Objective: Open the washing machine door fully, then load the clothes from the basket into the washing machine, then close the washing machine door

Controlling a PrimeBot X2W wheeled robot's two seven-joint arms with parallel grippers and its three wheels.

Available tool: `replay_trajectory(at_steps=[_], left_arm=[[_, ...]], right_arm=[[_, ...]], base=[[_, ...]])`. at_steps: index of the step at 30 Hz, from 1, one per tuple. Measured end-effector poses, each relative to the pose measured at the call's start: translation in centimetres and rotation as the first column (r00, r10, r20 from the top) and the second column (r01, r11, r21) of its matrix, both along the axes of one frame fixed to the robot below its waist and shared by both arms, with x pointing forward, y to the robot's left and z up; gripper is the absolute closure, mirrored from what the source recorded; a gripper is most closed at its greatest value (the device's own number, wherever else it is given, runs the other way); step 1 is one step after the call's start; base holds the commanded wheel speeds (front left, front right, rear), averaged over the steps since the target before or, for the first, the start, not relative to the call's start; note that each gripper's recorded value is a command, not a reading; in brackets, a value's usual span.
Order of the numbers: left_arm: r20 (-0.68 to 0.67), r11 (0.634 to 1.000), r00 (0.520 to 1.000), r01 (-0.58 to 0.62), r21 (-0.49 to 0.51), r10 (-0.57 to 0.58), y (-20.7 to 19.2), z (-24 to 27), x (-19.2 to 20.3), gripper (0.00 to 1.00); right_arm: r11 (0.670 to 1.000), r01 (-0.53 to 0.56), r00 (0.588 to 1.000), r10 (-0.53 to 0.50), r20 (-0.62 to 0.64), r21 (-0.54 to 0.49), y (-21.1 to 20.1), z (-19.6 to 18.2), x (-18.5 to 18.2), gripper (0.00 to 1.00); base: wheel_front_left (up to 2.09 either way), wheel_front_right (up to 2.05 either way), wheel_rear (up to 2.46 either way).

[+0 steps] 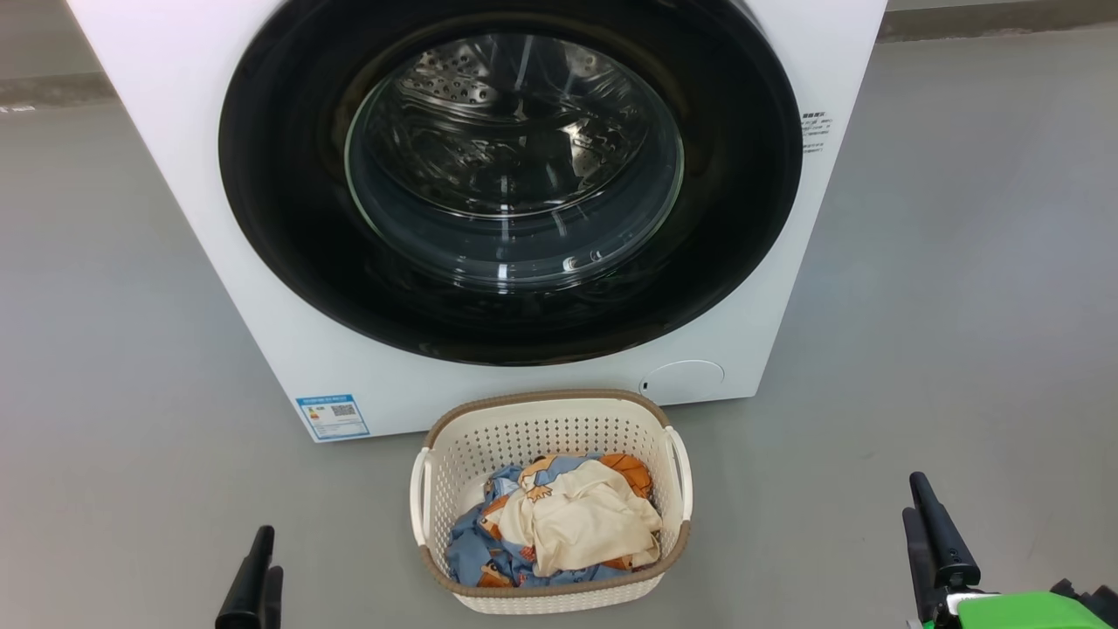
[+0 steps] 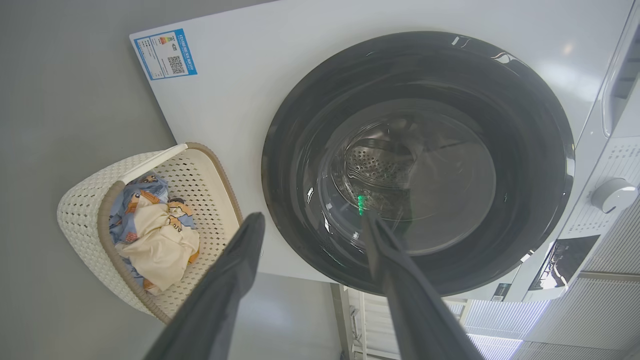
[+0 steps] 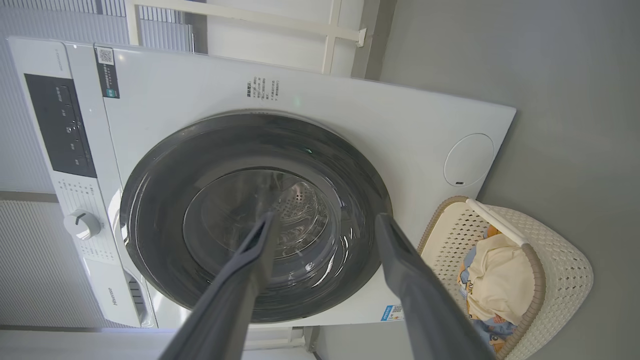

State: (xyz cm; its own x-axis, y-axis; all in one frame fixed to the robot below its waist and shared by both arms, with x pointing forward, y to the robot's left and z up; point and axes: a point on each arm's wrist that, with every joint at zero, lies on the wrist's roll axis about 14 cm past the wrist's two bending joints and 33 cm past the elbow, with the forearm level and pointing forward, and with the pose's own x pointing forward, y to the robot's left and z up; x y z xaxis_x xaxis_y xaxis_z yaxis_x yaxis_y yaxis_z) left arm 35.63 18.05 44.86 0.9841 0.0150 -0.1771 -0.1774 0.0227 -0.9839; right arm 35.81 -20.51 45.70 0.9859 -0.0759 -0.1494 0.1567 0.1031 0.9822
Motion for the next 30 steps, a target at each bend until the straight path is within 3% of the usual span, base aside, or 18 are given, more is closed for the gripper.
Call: replay_trajectory(at_steps=[13, 22, 30], left_arm=[[0.005, 0.988, 1.000, 0.003, 0.153, -0.004, 0.7, 0.3, -0.2, 0.00], [0.022, 0.968, 1.000, 0.006, 0.252, -0.012, 1.0, 0.9, -0.1, 0.00], [0.038, 0.933, 0.999, 0.008, 0.361, -0.023, 1.4, 1.5, 0.2, 0.00]], right_arm=[[0.979, -0.034, 0.998, 0.043, 0.041, -0.199, 0.6, 1.8, 0.5, 0.00], [0.943, -0.038, 0.995, 0.066, 0.072, -0.331, 0.9, 3.2, 0.8, 0.00], [0.885, -0.057, 0.991, 0.107, 0.082, -0.462, 1.7, 3.9, 1.0, 0.00]], base=[[0.00, 0.00, 0.00], [0.00, 0.00, 0.00], [0.00, 0.00, 0.00]])
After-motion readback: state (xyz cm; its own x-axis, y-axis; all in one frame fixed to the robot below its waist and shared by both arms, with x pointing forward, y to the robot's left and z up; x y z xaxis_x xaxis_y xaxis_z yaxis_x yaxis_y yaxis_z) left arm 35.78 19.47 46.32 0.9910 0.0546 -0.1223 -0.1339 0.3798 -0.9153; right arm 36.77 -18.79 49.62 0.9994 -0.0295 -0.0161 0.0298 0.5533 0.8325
